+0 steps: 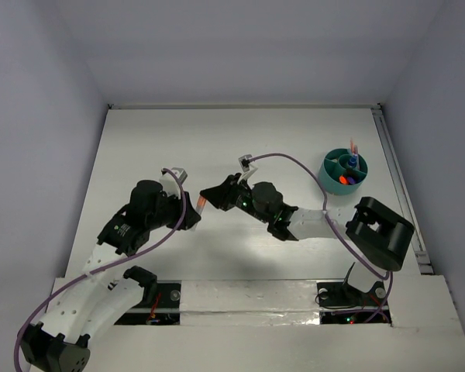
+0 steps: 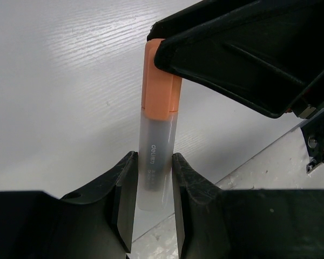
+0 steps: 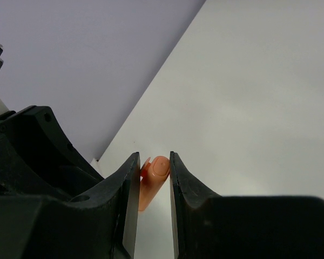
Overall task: Sort the stationery into containers
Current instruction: Close the pen cap on the pen.
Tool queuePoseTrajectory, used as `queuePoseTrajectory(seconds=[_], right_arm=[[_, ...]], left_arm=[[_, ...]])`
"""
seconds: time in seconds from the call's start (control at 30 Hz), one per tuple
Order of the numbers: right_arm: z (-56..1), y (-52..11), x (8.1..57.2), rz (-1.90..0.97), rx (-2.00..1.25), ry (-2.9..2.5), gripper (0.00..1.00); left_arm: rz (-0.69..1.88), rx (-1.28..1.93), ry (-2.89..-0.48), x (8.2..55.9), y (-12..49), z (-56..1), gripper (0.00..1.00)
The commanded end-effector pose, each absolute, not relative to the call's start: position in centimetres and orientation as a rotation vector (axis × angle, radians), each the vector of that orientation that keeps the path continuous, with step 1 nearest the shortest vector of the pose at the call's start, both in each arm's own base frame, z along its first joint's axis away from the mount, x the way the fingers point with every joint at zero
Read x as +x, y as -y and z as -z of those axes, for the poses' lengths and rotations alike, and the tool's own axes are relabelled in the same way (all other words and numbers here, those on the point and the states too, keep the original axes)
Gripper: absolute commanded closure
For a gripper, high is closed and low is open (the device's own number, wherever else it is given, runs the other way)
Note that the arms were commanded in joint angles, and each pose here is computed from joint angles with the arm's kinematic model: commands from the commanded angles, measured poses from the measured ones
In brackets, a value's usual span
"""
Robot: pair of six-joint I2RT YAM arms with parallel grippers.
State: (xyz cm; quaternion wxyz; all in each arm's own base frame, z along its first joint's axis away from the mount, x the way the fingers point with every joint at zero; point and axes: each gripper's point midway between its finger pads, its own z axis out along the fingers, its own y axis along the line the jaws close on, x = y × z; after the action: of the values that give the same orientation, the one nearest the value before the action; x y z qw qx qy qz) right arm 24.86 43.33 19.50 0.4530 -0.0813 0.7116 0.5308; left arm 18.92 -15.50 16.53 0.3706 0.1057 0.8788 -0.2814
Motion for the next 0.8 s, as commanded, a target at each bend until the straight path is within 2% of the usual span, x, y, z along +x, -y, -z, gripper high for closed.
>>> queuePoseTrajectory(seconds=[0.0, 0.77], right_arm=[[-9.0, -44.0, 13.8, -1.350, -0.564, -2.151, 1.00], [-9.3, -44.4, 8.0, -1.353, -0.802, -2.215, 1.00]], left_arm=[[0.733, 0.209, -1.736, 24.8, 16.2, -28.3, 1.00], [0.703, 0.174, -1.747, 25.5, 15.5, -28.1, 1.00]])
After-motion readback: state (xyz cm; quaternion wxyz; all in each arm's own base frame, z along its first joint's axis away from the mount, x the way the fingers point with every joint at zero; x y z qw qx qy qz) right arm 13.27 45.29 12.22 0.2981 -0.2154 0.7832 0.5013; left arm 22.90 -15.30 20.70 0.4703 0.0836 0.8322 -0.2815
